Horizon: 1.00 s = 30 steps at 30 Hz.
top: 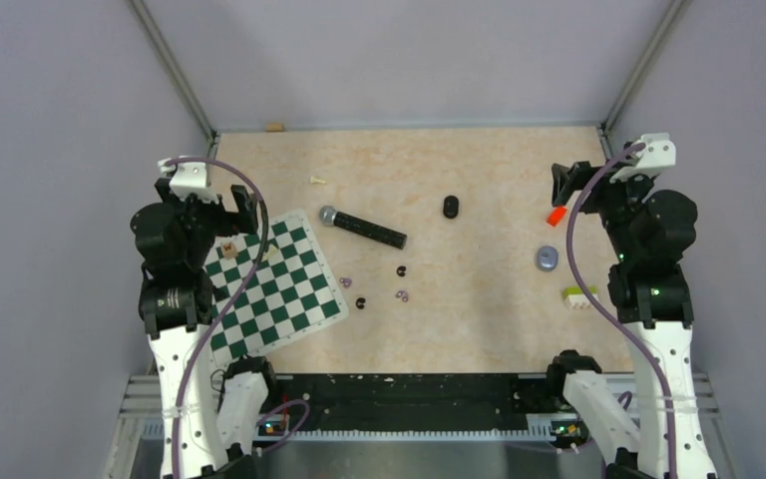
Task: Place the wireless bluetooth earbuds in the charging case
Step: Move the charging case to the center of the board.
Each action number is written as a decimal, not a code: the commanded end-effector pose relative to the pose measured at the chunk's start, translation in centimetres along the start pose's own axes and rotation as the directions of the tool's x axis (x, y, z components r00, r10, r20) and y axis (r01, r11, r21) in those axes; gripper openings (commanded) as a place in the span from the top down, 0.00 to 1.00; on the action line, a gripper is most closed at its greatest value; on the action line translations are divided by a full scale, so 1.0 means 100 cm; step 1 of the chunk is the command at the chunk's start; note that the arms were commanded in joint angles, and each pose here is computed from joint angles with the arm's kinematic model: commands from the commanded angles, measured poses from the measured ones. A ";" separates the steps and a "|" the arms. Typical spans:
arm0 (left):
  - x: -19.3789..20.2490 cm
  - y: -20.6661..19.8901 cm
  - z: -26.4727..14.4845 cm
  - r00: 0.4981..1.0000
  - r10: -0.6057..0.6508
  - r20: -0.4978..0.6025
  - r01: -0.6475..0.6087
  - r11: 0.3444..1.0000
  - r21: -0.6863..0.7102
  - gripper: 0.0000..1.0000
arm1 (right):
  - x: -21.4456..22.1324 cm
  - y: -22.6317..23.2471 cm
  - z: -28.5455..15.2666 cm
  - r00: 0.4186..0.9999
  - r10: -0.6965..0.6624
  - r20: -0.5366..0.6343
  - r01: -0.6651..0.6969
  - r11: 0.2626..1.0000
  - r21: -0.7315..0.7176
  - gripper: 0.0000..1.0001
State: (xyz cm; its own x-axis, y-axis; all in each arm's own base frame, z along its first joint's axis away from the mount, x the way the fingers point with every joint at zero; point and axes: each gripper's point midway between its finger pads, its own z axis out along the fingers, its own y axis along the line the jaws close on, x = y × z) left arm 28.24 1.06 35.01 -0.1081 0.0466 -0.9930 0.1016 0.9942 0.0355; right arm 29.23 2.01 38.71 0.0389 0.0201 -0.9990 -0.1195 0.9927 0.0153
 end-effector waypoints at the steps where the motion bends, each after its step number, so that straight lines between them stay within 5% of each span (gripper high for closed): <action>1: -0.011 0.000 -0.002 0.999 0.015 0.049 -0.016 1.000 0.006 0.01 | -0.019 -0.004 -0.004 0.997 0.030 0.068 -0.032 0.999 0.035 0.01; 21: -0.007 0.000 0.001 0.998 0.036 0.047 -0.037 0.999 0.016 0.01 | -0.006 -0.004 0.001 0.996 -0.075 0.045 0.074 0.997 0.016 0.01; 30: 0.002 -0.018 0.007 0.990 0.139 0.034 -0.143 0.977 0.157 0.01 | 0.002 -0.017 0.007 0.984 -0.178 -0.002 0.178 0.982 0.057 0.01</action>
State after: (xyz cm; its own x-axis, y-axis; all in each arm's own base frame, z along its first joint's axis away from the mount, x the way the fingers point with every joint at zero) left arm 28.57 0.29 33.67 -0.1150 0.0948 -0.9888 0.1781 0.9813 0.0734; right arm 29.77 1.04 37.68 0.0399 -0.0807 -0.9959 -0.0842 0.9929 -0.0839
